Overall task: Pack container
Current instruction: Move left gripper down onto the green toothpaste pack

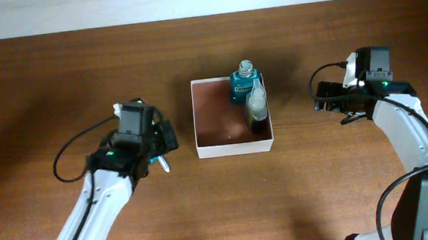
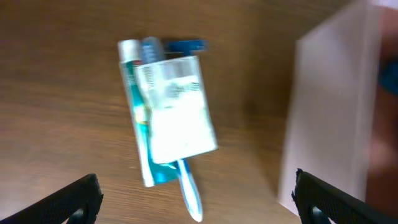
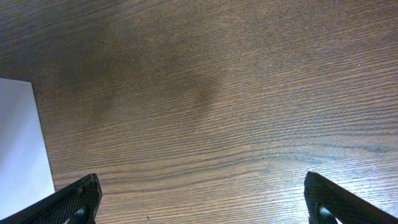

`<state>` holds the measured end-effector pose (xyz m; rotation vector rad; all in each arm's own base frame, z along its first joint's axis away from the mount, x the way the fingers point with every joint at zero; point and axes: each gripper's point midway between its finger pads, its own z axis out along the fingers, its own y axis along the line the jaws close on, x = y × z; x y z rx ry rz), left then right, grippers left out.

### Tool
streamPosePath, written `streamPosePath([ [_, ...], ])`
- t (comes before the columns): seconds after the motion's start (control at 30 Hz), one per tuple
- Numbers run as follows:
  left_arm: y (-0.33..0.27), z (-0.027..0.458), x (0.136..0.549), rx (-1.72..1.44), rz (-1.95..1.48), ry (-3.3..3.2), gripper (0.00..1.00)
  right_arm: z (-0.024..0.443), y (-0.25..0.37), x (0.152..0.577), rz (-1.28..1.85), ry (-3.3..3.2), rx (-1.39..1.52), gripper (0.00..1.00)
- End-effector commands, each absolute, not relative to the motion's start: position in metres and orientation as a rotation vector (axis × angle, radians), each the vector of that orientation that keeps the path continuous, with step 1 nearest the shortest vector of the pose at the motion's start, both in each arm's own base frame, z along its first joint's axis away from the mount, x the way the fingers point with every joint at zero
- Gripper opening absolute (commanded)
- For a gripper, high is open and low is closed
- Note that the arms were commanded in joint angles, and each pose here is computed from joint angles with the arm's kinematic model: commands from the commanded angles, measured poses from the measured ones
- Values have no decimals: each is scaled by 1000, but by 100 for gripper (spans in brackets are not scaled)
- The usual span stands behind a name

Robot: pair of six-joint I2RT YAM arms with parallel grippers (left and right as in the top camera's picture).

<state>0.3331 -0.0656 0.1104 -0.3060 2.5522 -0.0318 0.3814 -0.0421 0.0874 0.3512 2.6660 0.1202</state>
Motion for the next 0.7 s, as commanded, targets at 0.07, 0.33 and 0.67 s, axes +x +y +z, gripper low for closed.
streamPosePath([
  [0.07,-45,71,348,-511,164,2540,99,86,-45,380,112,2670,363,99],
  [0.33,-50,57,367,-511,150,2509,99,86,-45,380,113,2670,362,98],
  [0.67,-51,49,386,-520,150,2455,99,86,-45,380,112,2670,363,99],
])
